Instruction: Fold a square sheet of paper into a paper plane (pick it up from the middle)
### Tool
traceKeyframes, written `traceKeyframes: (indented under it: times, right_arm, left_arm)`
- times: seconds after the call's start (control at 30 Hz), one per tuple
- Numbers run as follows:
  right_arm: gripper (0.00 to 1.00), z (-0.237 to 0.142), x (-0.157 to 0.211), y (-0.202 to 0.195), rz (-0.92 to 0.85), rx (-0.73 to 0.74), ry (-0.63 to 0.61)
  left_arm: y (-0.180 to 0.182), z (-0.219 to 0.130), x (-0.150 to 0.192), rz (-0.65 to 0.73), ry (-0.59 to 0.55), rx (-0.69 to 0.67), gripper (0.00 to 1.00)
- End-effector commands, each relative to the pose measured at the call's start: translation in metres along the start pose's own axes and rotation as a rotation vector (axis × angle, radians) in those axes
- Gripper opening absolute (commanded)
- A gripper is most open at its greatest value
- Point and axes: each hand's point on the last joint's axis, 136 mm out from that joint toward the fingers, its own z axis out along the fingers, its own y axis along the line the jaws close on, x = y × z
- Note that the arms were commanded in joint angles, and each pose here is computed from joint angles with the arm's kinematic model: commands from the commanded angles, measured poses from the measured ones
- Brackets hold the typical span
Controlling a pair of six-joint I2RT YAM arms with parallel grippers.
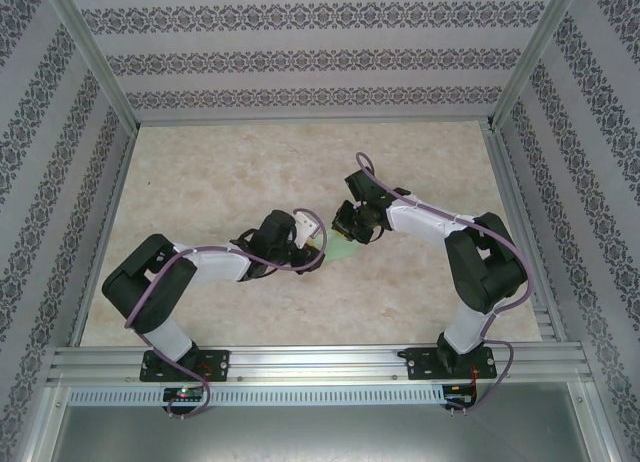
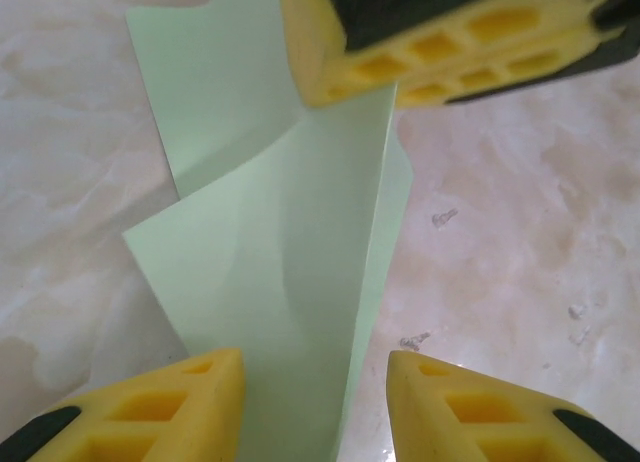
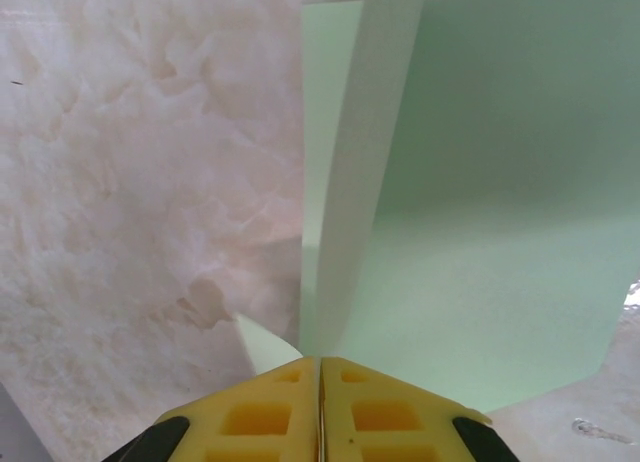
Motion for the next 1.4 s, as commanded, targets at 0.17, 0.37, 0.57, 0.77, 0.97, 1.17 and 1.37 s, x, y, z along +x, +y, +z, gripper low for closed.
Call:
traceKeyframes:
  times: [0.17, 0.37, 0.57, 0.77, 0.97, 1.17, 1.37]
  right_arm:
    - [0.11, 0.001, -0.002, 0.007, 0.038, -0.016, 0.018]
    - [0.14, 0.001, -0.002, 0.004, 0.038, -0.011, 0.022]
    - [0.18, 0.001, 0.001, -0.002, 0.033, -0.002, 0.036]
    - [0.19, 0.001, 0.003, -0.007, 0.032, 0.003, 0.047]
    - [0.17, 0.002, 0.003, -0.008, 0.03, 0.006, 0.048]
    - [0.17, 0.001, 0.004, -0.007, 0.031, -0.005, 0.051]
    - [0.18, -0.002, 0.002, -0.007, 0.032, -0.014, 0.043]
  left_arm:
    - [-0.005, 0.014, 0.003, 0.16, -0.019, -0.037, 0.38]
    - [-0.002, 0.016, 0.004, 0.164, -0.017, -0.064, 0.27]
    - [-0.005, 0.014, 0.003, 0.137, -0.034, -0.048, 0.23]
    - [-0.011, 0.008, -0.006, 0.118, -0.065, -0.032, 0.3]
    - [-0.013, 0.004, -0.011, 0.11, -0.086, -0.024, 0.27]
    - [-0.01, 0.013, 0.0, 0.083, -0.054, -0.019, 0.18]
    - [-0.008, 0.019, 0.004, 0.063, -0.053, -0.021, 0.23]
